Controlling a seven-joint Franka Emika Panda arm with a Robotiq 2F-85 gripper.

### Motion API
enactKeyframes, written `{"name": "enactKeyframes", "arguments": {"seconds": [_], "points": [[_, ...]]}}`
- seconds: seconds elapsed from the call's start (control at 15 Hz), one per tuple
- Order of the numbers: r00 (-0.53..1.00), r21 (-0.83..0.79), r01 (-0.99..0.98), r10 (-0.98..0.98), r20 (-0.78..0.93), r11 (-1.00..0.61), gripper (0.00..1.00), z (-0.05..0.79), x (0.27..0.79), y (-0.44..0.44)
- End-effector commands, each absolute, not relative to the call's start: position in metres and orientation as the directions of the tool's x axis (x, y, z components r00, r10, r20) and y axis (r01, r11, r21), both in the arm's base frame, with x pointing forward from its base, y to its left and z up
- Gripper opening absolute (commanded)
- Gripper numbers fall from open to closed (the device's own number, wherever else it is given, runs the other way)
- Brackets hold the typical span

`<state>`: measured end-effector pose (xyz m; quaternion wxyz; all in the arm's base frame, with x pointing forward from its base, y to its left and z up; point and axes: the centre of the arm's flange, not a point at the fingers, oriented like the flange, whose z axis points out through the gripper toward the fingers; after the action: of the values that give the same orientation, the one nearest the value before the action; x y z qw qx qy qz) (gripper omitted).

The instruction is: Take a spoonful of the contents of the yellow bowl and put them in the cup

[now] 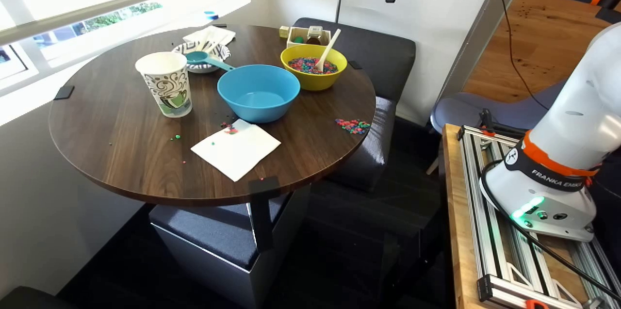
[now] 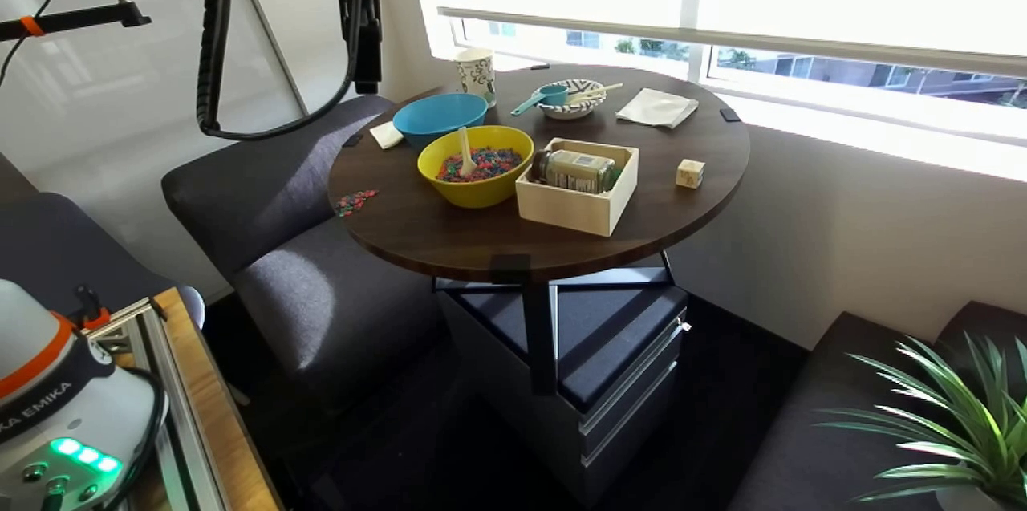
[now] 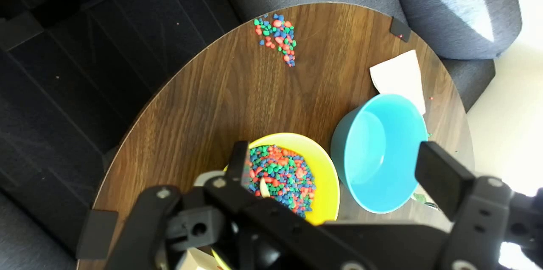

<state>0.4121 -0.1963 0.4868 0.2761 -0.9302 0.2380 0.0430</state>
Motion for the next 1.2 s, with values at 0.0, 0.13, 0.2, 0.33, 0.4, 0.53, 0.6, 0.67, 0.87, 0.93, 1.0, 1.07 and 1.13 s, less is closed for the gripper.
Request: {"name": "enactKeyframes", "arguments": {"seconds": [0.0,0.13,0.2,0.33,0.4,0.53,0.6,0.67,0.87,0.93,1.0,1.07,1.13], "points": [[0.879,-0.538,-0.469,-0.431,-0.205,-0.700,1.00,0.480,0.416,-0.200],[0.891,-0.580,-0.439,-0.416,-0.182,-0.687,1.00,0.469,0.420,-0.203],[0.897,-0.602,-0.426,-0.403,-0.182,-0.676,1.00,0.460,0.422,-0.206],[0.883,-0.569,-0.450,-0.439,-0.167,-0.688,1.00,0.442,0.425,-0.214],[0.879,-0.565,-0.454,-0.449,-0.159,-0.689,1.00,0.434,0.427,-0.217],[0.873,-0.537,-0.462,-0.468,-0.136,-0.706,1.00,0.417,0.432,-0.220],[0.875,-0.539,-0.462,-0.463,-0.144,-0.704,1.00,0.436,0.429,-0.220],[0.872,-0.534,-0.468,-0.465,-0.151,-0.704,1.00,0.429,0.430,-0.221],[0.874,-0.534,-0.464,-0.465,-0.145,-0.707,1.00,0.432,0.432,-0.222],[0.874,-0.535,-0.463,-0.465,-0.141,-0.707,1.00,0.434,0.432,-0.222],[0.874,-0.535,-0.462,-0.465,-0.140,-0.707,1.00,0.435,0.432,-0.222],[0.875,-0.542,-0.457,-0.467,-0.129,-0.705,1.00,0.432,0.432,-0.222],[0.871,-0.534,-0.457,-0.479,-0.107,-0.711,1.00,0.430,0.433,-0.223]]}}
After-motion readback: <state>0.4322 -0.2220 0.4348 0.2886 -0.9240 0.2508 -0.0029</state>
